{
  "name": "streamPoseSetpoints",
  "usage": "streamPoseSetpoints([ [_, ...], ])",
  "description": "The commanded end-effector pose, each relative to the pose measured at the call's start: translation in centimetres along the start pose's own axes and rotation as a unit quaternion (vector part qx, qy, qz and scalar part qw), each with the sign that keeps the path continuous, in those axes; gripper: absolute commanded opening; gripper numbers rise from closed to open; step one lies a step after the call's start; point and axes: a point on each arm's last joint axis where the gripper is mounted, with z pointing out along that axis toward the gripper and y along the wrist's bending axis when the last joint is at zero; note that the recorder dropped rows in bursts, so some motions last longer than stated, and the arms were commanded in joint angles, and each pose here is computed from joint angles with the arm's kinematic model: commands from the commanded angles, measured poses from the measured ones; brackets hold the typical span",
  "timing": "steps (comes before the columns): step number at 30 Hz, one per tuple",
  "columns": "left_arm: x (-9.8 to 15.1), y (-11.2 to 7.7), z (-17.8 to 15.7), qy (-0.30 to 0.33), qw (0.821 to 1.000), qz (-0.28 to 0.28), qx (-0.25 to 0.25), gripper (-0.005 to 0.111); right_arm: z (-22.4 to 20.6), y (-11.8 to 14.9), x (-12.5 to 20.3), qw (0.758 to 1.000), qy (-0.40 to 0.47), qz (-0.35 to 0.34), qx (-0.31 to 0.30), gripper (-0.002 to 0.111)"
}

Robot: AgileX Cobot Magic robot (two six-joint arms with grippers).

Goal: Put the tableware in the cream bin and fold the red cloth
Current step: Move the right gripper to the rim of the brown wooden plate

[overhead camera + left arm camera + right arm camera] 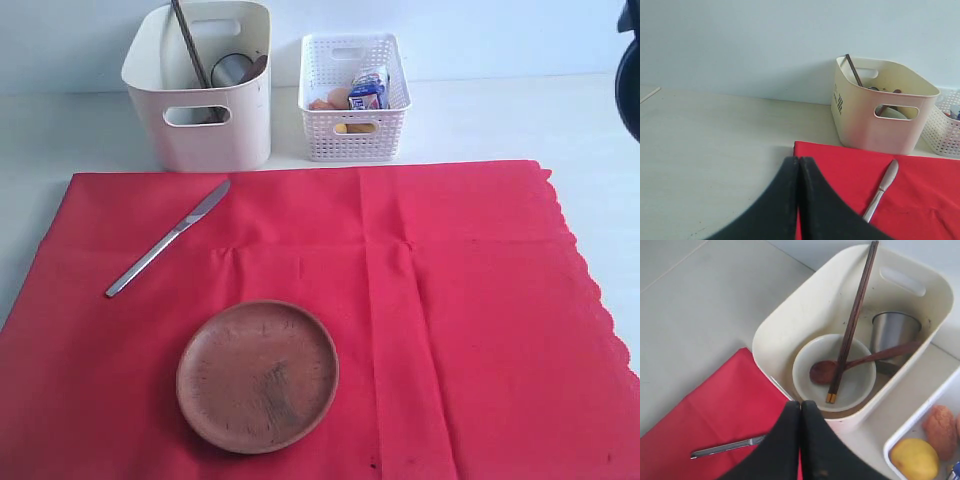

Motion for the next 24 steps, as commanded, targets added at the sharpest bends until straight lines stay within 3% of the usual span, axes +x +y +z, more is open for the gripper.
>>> streamPoseSetpoints([
  [1,0.0,0.0,-0.1,-0.003,1.0,-0.004,0.001,0.003,-1.7,2.3,-0.9,1.0,-0.014,-0.011,-0.009,0.0],
  [11,0.0,0.0,-0.1,-0.003,1.0,-0.004,0.001,0.003,-1.1,7.0,-1.0,0.999,0.0,-0.031,0.009,0.0],
  [18,0.0,0.0,-0.1,-0.003,1.0,-0.004,0.001,0.003,0.4,11.3,-0.6,0.998,0.013,-0.055,-0.018,0.0],
  [24,0.0,0.0,-0.1,-0.003,1.0,-0.004,0.001,0.003,1.5,14.2,0.0,0.997,0.027,-0.076,0.016,0.0],
])
